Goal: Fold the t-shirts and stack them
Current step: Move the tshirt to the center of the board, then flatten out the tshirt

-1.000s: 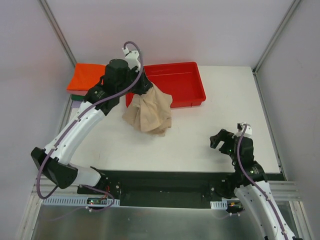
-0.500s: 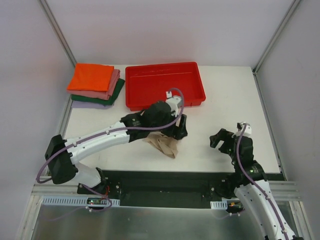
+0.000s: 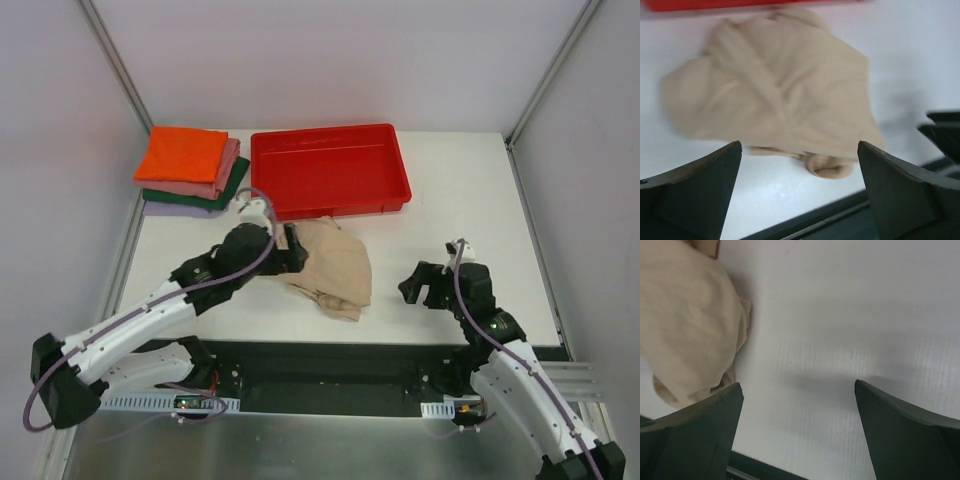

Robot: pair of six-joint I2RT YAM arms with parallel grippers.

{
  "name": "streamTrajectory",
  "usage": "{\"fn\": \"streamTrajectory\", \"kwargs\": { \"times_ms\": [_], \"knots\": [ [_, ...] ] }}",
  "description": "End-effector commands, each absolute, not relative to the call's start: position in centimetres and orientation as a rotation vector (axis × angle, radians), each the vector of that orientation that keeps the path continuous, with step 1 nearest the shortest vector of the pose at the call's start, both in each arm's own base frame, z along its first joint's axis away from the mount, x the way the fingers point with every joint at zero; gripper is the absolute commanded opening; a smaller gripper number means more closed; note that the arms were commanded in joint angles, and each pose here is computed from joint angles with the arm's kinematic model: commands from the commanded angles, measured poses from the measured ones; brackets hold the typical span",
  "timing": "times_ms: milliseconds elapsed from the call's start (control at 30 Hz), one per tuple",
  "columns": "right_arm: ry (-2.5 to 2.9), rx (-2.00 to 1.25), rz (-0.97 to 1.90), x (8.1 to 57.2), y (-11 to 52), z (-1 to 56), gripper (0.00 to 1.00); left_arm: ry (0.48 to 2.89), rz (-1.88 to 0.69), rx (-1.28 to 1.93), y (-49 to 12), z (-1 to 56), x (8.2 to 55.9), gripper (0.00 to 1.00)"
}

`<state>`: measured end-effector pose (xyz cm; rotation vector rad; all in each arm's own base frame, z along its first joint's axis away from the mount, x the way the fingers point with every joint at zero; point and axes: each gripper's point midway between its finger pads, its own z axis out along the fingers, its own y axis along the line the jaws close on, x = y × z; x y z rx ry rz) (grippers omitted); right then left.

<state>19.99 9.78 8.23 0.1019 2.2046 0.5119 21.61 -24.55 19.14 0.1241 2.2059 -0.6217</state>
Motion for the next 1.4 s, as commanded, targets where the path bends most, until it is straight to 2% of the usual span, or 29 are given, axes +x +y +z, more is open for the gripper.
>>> {"fn": "streamTrajectory", "kwargs": {
  "times_ms": [0, 167, 400, 600, 667, 767, 833, 967, 1100, 1167, 1233, 1367],
  "knots": [
    [2.191, -0.120, 0.650, 19.4, 14.2, 10.4, 0.96, 2.268, -0.468, -0.346, -15.5, 13.6, 22.8, 0.99],
    [2.220, -0.249, 0.696, 17.5, 18.0, 8.7, 0.98, 2.347, -0.445, -0.552, -11.9, 9.4, 23.3, 0.99],
    [2.170, -0.479, 0.547, 16.6, 21.2, 7.1, 0.99, 2.443, -0.706, -0.540, -14.7, 6.8, 25.7, 0.82],
    [2.110, -0.569, 0.514, 16.7, 24.0, 7.0, 0.92, 2.522, -0.744, -0.565, -15.4, 4.6, 26.9, 0.60],
    [2.108, -0.598, 0.502, 16.7, 24.6, 6.8, 0.91, 2.526, -0.763, -0.547, -15.9, 4.4, 27.4, 0.49],
    [2.115, -0.631, 0.480, 16.4, 25.6, 6.4, 0.88, 2.532, -0.753, -0.536, -16.0, 4.1, 27.9, 0.25],
    [2.123, -0.643, 0.456, 16.3, 25.9, 5.9, 0.87, 2.528, -0.731, -0.529, -15.8, 4.1, 28.5, 0.00],
    [2.142, -0.641, 0.420, 16.1, 26.5, 5.0, 0.82, 2.512, -0.697, -0.544, -15.6, 4.2, 29.9, 0.00],
    [2.166, -0.616, 0.394, 16.3, 26.9, 4.2, 0.71, 2.464, -0.650, -0.542, -15.4, 5.1, 33.1, 0.00],
    [2.176, -0.616, 0.378, 16.4, 27.0, 3.8, 0.59, 2.468, -0.668, -0.537, -15.7, 5.2, 34.0, 0.00],
    [2.185, -0.602, 0.359, 16.6, 27.1, 3.6, 0.39, 2.471, -0.688, -0.530, -16.0, 5.4, 34.4, 0.00],
    [2.156, -0.519, 0.338, 17.5, 26.8, 4.5, 0.19, 2.460, -0.702, -0.543, -16.0, 5.8, 33.8, 0.00]
  ]
}}
